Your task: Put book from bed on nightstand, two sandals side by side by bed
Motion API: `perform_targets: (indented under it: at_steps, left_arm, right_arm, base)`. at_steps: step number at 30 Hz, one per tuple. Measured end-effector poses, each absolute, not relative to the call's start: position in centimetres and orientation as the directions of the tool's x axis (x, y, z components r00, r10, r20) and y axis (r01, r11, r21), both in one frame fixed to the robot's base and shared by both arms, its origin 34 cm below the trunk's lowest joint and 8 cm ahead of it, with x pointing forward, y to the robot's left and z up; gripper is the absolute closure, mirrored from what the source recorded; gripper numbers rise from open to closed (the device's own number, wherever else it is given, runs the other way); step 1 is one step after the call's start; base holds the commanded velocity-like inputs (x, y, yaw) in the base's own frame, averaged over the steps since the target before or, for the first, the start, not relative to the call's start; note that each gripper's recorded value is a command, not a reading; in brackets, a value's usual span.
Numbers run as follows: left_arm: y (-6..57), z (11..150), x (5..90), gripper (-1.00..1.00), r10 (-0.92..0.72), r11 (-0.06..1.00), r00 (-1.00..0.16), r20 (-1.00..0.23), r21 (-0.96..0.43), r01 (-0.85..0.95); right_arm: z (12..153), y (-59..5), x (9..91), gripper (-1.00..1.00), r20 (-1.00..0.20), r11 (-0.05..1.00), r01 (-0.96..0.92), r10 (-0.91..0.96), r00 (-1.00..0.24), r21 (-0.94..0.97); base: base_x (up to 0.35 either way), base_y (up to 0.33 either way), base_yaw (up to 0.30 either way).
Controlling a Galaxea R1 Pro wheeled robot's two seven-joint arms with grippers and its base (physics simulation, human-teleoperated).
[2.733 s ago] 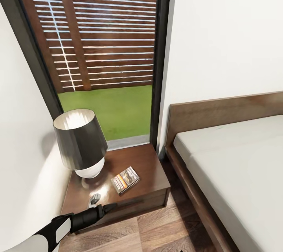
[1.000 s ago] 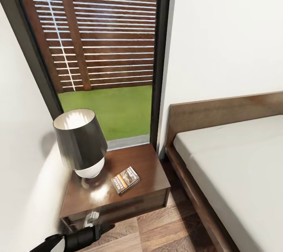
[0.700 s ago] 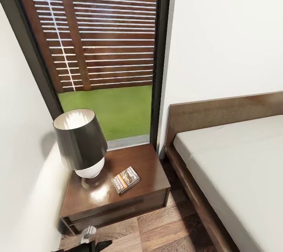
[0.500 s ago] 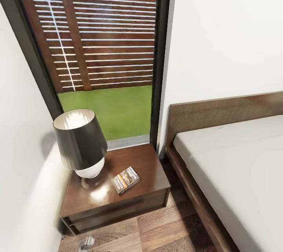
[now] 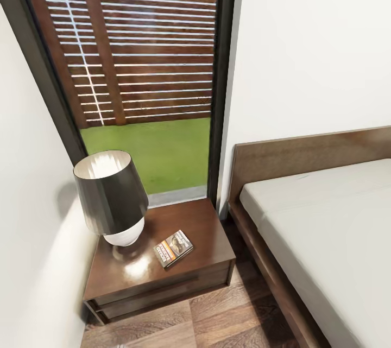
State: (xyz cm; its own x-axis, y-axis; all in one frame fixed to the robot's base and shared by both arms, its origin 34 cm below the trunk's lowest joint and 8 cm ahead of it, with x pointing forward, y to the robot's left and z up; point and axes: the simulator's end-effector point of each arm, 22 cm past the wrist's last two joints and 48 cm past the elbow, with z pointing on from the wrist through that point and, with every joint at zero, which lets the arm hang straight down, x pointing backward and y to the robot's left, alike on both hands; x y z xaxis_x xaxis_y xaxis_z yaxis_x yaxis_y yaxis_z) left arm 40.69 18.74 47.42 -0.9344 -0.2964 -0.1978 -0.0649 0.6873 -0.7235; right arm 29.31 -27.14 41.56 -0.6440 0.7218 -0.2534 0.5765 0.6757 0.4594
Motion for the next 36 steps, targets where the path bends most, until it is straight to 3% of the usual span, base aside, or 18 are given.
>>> perform_targets:
  at_steps: [36]
  left_arm:
    - [19.3,46.8,40.6,-1.0,-0.307,0.711,-0.931,-0.198,-0.698,-0.087]
  right_arm:
    - [39.6,-29.5,25.5,-1.0,-0.231,0.701,0.665,0.713,-0.662,0.258]
  base:
    - [0.0,0.0,0.0]
